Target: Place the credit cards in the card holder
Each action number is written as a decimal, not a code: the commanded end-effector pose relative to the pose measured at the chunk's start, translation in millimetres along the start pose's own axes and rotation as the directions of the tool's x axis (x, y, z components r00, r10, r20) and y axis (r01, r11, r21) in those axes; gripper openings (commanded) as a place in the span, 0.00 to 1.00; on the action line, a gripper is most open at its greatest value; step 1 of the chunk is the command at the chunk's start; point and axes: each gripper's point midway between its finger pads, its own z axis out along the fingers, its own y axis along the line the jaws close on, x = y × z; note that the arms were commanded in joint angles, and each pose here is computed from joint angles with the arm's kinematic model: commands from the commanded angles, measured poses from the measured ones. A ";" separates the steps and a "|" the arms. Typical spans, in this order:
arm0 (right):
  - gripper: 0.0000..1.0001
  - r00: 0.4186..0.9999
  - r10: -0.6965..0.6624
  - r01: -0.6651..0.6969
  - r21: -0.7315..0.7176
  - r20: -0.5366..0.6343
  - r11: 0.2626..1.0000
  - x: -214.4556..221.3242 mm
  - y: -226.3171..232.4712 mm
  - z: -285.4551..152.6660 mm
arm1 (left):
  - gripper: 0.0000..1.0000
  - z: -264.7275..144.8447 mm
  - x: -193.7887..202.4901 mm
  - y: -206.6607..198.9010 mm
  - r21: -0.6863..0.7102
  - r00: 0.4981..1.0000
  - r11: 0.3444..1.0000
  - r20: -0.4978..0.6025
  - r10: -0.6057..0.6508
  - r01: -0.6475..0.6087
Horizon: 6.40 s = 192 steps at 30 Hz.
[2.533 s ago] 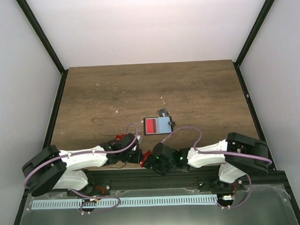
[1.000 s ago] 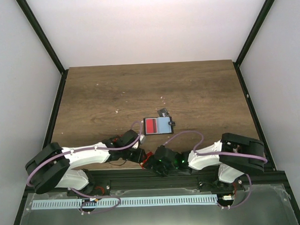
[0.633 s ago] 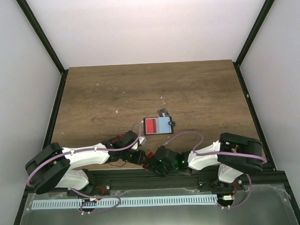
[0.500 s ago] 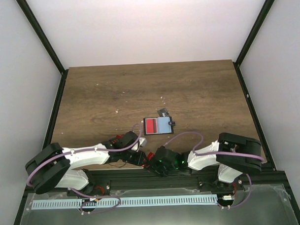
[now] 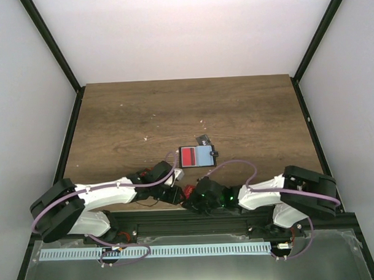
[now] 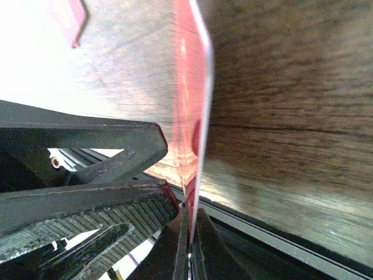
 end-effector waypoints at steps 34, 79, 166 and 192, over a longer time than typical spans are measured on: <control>0.01 0.445 -0.855 0.811 -0.525 0.267 0.258 -6.3 154.4 -177.2 | 0.32 -196.1 -98.8 -121.7 0.491 0.854 0.758 0.495 0.162 -0.429; 0.63 0.776 -0.581 0.439 0.452 0.245 0.776 -225.7 9.3 -113.0 | 0.04 -25.2 -190.5 27.3 0.219 0.979 0.965 0.113 -0.172 0.144; 0.30 0.851 -0.516 0.432 0.429 0.097 0.793 -212.0 -49.8 -63.3 | 0.04 34.5 -209.6 40.5 0.237 0.951 0.928 0.044 -0.305 0.287; 0.29 0.827 -0.539 0.437 0.420 0.160 0.795 -211.4 -21.9 -88.7 | 0.14 43.3 -199.2 37.9 0.083 0.971 0.970 0.057 -0.232 0.227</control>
